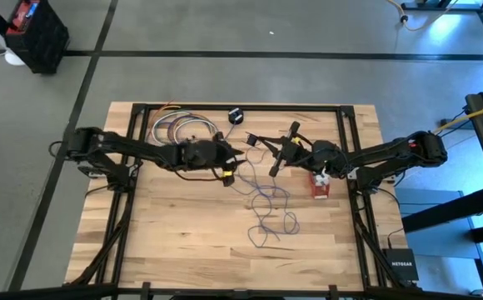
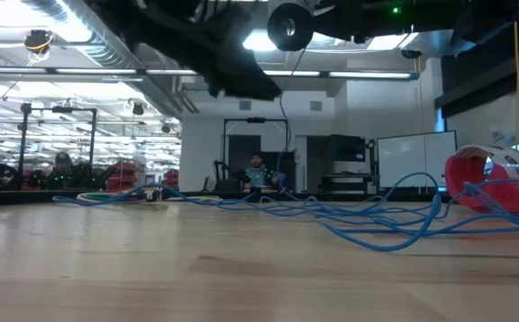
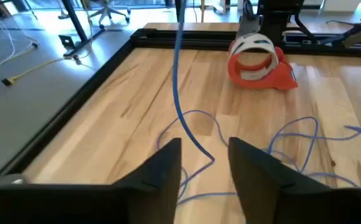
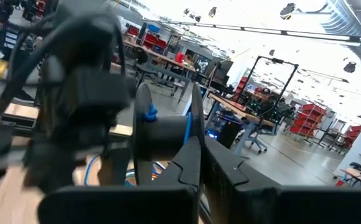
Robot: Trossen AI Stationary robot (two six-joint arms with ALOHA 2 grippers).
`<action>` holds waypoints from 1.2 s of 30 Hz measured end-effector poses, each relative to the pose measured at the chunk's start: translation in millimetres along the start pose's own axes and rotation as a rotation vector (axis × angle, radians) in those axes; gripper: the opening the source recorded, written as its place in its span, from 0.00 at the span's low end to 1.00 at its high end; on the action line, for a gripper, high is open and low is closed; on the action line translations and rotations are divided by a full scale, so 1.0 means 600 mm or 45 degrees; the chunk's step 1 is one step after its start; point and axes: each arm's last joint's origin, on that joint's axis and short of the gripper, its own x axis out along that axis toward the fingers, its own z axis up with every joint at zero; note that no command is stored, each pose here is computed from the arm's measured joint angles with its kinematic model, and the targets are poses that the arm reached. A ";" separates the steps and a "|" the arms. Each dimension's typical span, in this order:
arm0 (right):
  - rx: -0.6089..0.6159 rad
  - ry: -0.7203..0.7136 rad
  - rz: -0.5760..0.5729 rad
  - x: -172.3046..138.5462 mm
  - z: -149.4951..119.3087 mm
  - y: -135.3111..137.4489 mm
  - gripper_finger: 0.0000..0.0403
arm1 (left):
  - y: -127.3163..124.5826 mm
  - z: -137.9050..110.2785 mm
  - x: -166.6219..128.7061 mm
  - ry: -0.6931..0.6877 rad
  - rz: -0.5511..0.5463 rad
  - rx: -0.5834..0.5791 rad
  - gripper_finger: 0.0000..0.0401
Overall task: Coil cords
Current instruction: Coil the blue wire onto the spool
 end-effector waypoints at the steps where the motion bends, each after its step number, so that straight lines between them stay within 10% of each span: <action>1: 0.000 -0.001 -0.001 0.000 0.000 0.000 0.03 | -0.002 -0.005 0.008 -0.008 0.000 -0.003 0.35; 12: 0.001 -0.005 -0.003 0.000 0.001 0.000 0.03 | 0.019 -0.029 0.050 -0.037 0.117 -0.078 0.35; 24: 0.003 -0.010 -0.005 0.000 0.001 -0.001 0.03 | 0.021 -0.024 0.049 -0.062 0.149 0.034 0.03; 36: -0.006 0.009 0.004 0.000 -0.001 0.001 0.03 | 0.051 0.047 -0.046 -0.106 0.377 0.096 0.01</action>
